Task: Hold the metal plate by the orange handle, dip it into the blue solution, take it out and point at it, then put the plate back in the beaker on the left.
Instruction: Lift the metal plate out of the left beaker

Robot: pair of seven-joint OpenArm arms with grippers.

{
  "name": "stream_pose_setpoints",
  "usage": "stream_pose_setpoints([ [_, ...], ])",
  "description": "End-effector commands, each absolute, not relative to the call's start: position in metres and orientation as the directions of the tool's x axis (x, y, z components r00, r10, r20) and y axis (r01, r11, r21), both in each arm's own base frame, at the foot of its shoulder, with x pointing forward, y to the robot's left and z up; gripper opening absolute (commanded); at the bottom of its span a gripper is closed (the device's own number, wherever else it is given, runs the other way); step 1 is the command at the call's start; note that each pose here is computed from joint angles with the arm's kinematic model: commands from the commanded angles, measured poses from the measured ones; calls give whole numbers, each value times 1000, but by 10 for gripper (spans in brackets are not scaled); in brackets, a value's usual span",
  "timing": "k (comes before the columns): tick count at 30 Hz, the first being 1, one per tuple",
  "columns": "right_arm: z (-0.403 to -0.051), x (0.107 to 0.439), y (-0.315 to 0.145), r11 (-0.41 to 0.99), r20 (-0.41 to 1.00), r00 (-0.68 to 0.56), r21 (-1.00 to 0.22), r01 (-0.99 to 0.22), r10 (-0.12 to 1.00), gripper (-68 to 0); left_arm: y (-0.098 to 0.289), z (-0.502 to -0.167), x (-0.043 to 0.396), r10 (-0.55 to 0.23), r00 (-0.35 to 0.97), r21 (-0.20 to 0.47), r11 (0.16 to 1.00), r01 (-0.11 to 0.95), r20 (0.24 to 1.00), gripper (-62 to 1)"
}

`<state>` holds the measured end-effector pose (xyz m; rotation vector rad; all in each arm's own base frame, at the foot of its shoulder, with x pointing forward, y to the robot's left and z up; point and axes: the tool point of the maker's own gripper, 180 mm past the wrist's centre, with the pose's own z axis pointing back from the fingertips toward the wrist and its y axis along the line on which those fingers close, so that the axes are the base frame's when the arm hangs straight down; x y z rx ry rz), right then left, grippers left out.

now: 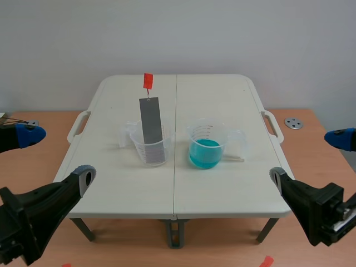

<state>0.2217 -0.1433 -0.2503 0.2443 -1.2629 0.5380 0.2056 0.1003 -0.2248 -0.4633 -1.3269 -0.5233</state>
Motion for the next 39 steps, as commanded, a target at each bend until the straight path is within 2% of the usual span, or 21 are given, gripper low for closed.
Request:
stream_pose_setpoints([
  [1, -244, 225, -143, 854, 955, 177, -118, -507, 237, -12, 98, -220, 206, -73, 146, -30, 797, 603, 987, 14],
  [21, -243, 226, -144, 857, 955, 176, -121, -501, 238, -12, 100, -223, 208, -90, 154, -19, 805, 593, 984, 14],
  [23, -243, 226, -144, 857, 955, 176, -121, -501, 238, -12, 100, -223, 208, -91, 155, -19, 805, 593, 984, -148],
  [27, -243, 226, -144, 857, 955, 175, -122, -501, 239, -12, 101, -226, 207, -101, 169, -19, 805, 593, 980, -571],
  [28, -243, 226, -144, 857, 955, 174, -123, -501, 239, -12, 101, -228, 207, -108, 176, -18, 805, 594, 978, -599],
  [35, -243, 226, -144, 856, 955, 173, -123, -501, 239, -12, 102, -234, 206, -127, 205, -20, 805, 593, 970, -593],
  [37, -243, 226, -144, 856, 955, 173, -124, -501, 239, -12, 103, -245, 203, -165, 249, -17, 804, 594, 954, -593],
  [39, -243, 226, -144, 856, 955, 174, -123, -501, 239, -12, 108, -265, 194, -251, 312, 13, 797, 604, 917, -593],
])
